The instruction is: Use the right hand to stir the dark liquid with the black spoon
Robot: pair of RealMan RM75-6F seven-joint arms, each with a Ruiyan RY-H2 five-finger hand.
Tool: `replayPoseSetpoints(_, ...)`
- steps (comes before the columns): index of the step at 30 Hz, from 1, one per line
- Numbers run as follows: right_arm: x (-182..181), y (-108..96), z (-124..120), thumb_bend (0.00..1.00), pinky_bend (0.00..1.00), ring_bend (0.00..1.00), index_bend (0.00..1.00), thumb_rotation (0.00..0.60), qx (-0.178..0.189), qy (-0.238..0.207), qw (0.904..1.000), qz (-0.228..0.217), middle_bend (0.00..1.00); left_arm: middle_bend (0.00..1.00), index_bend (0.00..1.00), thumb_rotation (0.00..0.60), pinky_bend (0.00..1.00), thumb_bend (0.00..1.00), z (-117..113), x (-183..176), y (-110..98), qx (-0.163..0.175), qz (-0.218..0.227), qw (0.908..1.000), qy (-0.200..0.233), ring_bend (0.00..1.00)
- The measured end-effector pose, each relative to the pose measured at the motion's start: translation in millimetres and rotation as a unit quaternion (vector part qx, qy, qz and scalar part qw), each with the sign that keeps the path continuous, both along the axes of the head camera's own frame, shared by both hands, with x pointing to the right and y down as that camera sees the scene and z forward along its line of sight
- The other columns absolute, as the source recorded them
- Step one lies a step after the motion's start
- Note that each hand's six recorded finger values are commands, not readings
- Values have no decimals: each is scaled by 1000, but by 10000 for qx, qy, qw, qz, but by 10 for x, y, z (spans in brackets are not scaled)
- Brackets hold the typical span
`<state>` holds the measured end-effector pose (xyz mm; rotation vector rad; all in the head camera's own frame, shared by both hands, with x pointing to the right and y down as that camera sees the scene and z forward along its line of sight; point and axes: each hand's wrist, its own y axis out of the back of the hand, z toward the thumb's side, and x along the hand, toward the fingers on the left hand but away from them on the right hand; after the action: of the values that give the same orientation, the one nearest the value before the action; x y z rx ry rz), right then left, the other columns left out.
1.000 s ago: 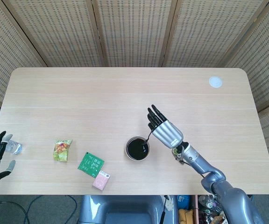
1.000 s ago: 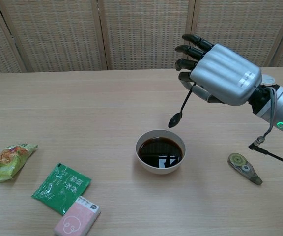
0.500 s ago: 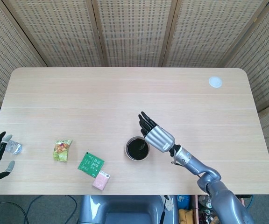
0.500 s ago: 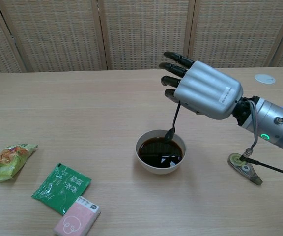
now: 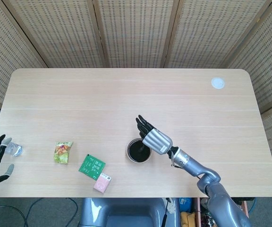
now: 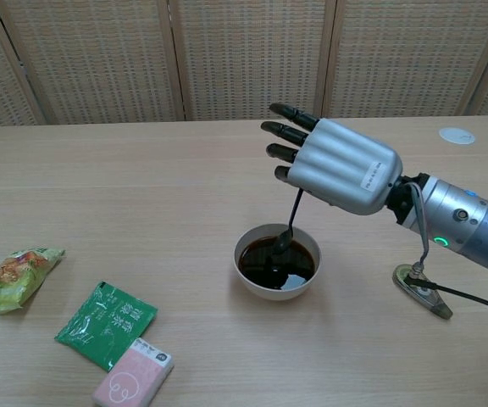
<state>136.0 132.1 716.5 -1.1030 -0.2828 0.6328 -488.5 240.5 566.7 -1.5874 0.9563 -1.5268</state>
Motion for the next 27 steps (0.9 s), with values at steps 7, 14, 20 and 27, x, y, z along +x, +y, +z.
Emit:
replayPoseSetpoints(7, -51, 14, 17, 685, 0, 85, 787, 600, 63, 83, 9999, -115, 332, 0, 0, 600, 0, 384, -44, -20, 0, 15, 18, 10000, -19, 0)
replayPoseSetpoints(14, -102, 27, 4, 685, 0, 75, 787, 600, 47, -11, 9999, -113, 316, 0, 0, 600, 0, 385, -96, -75, 30, 17, -3, 10000, -86, 0)
replayPoseSetpoints(20, -140, 101, 35, 684, 0, 74, 787, 600, 4, 35, 9996, -270, 316, 0, 0, 600, 0, 385, -89, -75, 64, -7, -19, 10000, -71, 0)
replayPoseSetpoints(27, -136, 161, 97, 684, 0, 73, 787, 600, -82, 174, 9990, -409, 316, 0, 0, 600, 0, 384, -78, -79, 74, -2, -37, 10000, -52, 0)
